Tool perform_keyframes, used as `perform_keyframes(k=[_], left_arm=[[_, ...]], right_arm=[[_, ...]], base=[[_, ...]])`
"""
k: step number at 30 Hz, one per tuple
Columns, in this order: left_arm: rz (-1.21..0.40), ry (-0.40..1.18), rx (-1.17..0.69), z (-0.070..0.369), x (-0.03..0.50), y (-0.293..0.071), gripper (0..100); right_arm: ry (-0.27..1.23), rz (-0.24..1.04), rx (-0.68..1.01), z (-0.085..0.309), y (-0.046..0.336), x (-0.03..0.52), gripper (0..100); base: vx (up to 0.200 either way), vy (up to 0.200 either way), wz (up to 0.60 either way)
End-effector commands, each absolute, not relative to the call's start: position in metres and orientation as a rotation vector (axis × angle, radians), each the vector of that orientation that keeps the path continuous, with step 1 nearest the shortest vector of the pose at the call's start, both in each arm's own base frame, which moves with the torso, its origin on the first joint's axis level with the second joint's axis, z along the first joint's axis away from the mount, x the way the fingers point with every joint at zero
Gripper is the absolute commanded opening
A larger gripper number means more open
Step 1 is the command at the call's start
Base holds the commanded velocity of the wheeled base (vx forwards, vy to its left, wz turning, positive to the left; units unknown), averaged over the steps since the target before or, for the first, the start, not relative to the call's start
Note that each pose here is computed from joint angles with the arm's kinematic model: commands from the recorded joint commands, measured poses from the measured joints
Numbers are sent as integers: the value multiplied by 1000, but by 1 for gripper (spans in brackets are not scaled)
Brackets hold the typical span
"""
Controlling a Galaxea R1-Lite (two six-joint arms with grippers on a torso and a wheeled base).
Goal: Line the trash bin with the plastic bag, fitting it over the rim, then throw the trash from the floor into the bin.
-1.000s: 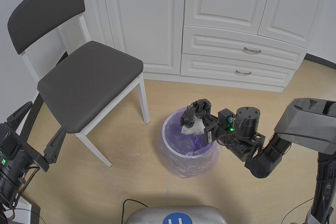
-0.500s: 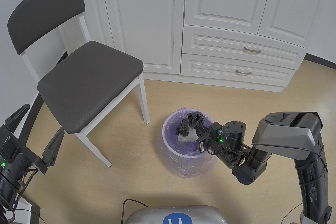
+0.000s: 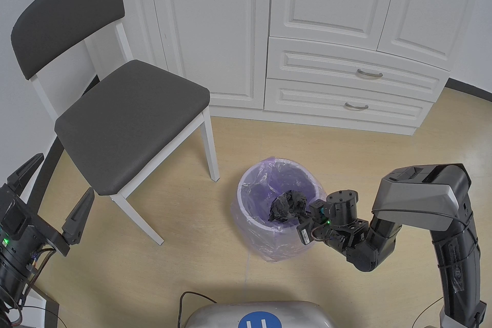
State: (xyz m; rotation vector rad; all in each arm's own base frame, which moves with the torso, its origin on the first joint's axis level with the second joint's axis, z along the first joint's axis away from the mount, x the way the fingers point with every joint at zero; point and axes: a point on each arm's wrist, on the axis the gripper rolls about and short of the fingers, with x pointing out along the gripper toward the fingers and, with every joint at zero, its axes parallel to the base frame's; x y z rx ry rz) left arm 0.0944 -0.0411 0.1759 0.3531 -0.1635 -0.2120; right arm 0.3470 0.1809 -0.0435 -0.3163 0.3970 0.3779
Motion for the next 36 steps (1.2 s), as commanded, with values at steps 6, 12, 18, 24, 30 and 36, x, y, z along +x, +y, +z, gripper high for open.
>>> perform_keyframes(k=[6,12,18,24,30,36], left_arm=[[-213,-159,355,175,95,-41,100],[-214,-153,357,174,95,-42,100],[-217,-142,361,172,96,-42,100],[-217,-140,362,172,96,-42,100],[-217,-140,362,171,96,-42,100],[-216,-142,364,172,95,-42,100]], right_arm=[[395,379,-305,-34,187,351,0],[334,377,-186,-52,208,364,0],[311,367,-32,-71,233,378,0],[202,307,239,-65,262,398,0],[215,302,231,-69,258,395,0],[250,285,70,-65,239,391,0]], base=[[0,0,0],[0,0,0],[0,0,0],[0,0,0],[0,0,0],[0,0,0]])
